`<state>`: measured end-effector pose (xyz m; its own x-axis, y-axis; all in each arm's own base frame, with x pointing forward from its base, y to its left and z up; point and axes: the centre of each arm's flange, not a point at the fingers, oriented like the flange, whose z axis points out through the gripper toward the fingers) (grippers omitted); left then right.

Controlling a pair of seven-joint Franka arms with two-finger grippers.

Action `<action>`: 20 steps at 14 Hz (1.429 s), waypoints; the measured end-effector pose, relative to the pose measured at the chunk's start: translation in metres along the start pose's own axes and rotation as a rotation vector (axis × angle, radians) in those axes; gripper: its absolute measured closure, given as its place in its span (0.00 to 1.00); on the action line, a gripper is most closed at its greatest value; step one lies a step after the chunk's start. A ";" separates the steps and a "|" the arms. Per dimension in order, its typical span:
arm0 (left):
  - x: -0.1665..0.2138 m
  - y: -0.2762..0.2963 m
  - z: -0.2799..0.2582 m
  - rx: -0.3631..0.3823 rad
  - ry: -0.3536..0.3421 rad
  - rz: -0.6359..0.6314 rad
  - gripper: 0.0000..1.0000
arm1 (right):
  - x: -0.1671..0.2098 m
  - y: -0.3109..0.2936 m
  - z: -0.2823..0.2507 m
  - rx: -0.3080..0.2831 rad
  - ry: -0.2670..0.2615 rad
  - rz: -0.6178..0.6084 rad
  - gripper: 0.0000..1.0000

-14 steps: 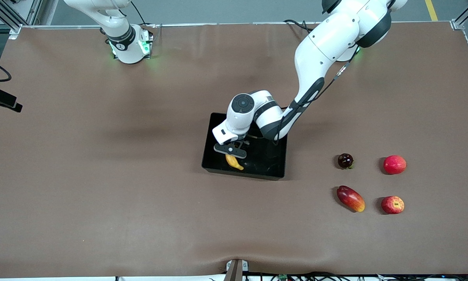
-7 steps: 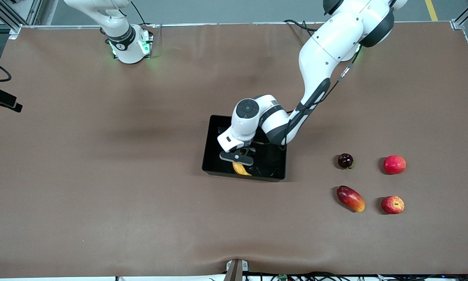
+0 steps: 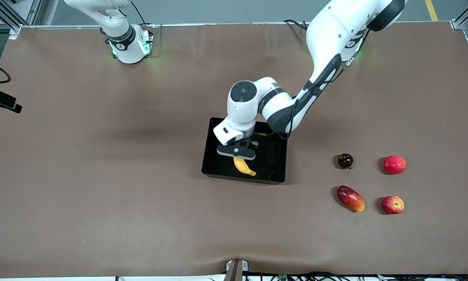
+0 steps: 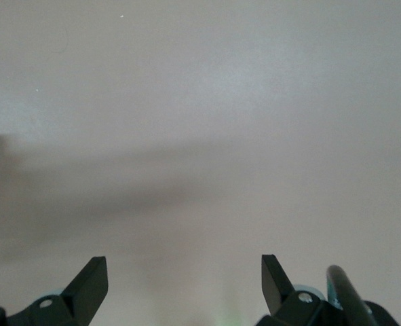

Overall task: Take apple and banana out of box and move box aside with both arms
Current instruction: 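Lift the banana with the left gripper while the right gripper reaches the tray, then place the banana among the fruits while the right gripper grasps the tray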

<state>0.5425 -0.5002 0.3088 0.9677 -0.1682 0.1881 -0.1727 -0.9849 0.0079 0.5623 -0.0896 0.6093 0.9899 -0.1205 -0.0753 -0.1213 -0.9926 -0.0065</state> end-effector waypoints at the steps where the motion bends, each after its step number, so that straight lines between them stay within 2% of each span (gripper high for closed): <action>1: 0.007 -0.010 -0.017 0.008 -0.004 -0.019 0.62 | 0.004 -0.003 0.007 -0.001 -0.010 -0.005 0.00; 4: 0.033 -0.062 -0.066 0.014 -0.049 -0.021 0.62 | 0.017 -0.010 0.026 -0.003 -0.035 -0.017 0.00; 8: 0.059 -0.160 -0.102 -0.002 -0.150 0.094 0.62 | 0.024 -0.032 0.040 -0.004 -0.058 -0.055 0.00; 11: 0.060 -0.214 -0.094 0.007 -0.194 0.201 0.62 | 0.029 -0.079 0.060 0.017 -0.097 -0.125 0.00; 15: 0.049 -0.326 -0.068 0.010 -0.273 0.306 0.62 | 0.036 -0.140 0.094 0.155 -0.163 -0.180 0.00; 16: 0.046 -0.359 -0.061 0.002 -0.285 0.318 0.62 | 0.038 -0.148 0.101 0.171 -0.172 -0.167 0.00; 18: 0.038 -0.411 -0.045 -0.013 -0.287 0.323 0.62 | 0.040 -0.174 0.113 0.174 -0.170 -0.101 0.00; 20: 0.026 -0.439 -0.026 -0.023 -0.280 0.319 0.62 | 0.036 -0.215 0.124 0.161 -0.165 -0.059 0.00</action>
<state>0.6386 -0.0709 0.3359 0.8771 -0.4719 -0.0895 -0.4725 -0.8812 0.0149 0.6145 0.1209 0.4841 0.9716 -0.0450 -0.2322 -0.0868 -0.9810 -0.1733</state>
